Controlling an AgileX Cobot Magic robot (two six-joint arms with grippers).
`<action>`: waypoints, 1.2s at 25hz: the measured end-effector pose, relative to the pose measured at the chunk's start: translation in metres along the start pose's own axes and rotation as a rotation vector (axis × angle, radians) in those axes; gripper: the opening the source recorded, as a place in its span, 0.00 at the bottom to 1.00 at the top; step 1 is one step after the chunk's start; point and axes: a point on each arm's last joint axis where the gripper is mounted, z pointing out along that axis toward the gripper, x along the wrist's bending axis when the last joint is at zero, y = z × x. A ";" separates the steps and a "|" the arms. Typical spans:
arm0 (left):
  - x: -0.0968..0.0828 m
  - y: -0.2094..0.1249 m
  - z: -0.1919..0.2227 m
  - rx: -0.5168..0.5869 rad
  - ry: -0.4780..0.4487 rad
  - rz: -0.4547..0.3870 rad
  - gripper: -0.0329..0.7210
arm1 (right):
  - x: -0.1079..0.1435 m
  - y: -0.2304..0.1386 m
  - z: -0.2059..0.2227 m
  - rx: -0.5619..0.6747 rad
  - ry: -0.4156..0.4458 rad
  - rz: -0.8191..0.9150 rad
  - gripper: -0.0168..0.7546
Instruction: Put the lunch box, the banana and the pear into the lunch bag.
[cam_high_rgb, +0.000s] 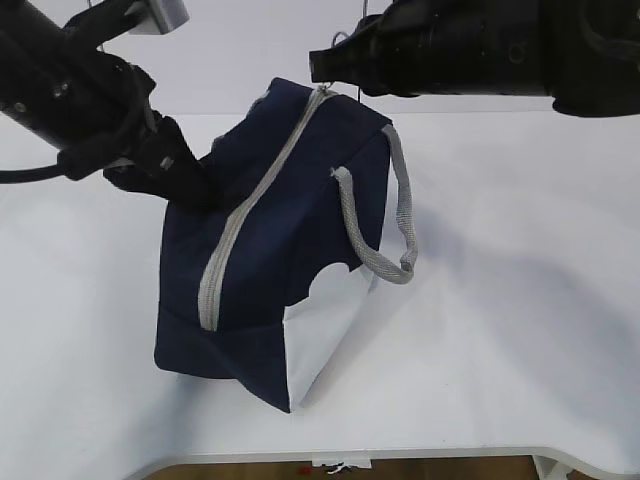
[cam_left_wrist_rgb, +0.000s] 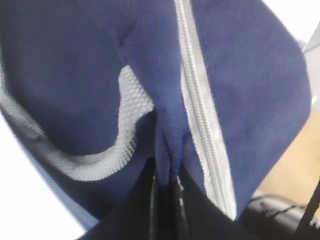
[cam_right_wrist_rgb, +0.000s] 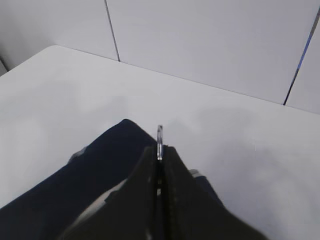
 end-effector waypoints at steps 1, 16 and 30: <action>0.000 -0.002 -0.001 0.020 0.008 0.015 0.04 | -0.001 0.000 0.000 -0.001 -0.008 -0.005 0.01; -0.012 -0.014 -0.037 0.106 0.105 0.163 0.04 | -0.012 -0.019 0.019 0.049 -0.095 -0.073 0.01; -0.010 -0.016 -0.039 0.124 0.139 0.144 0.04 | -0.014 -0.032 0.033 0.100 -0.026 -0.009 0.01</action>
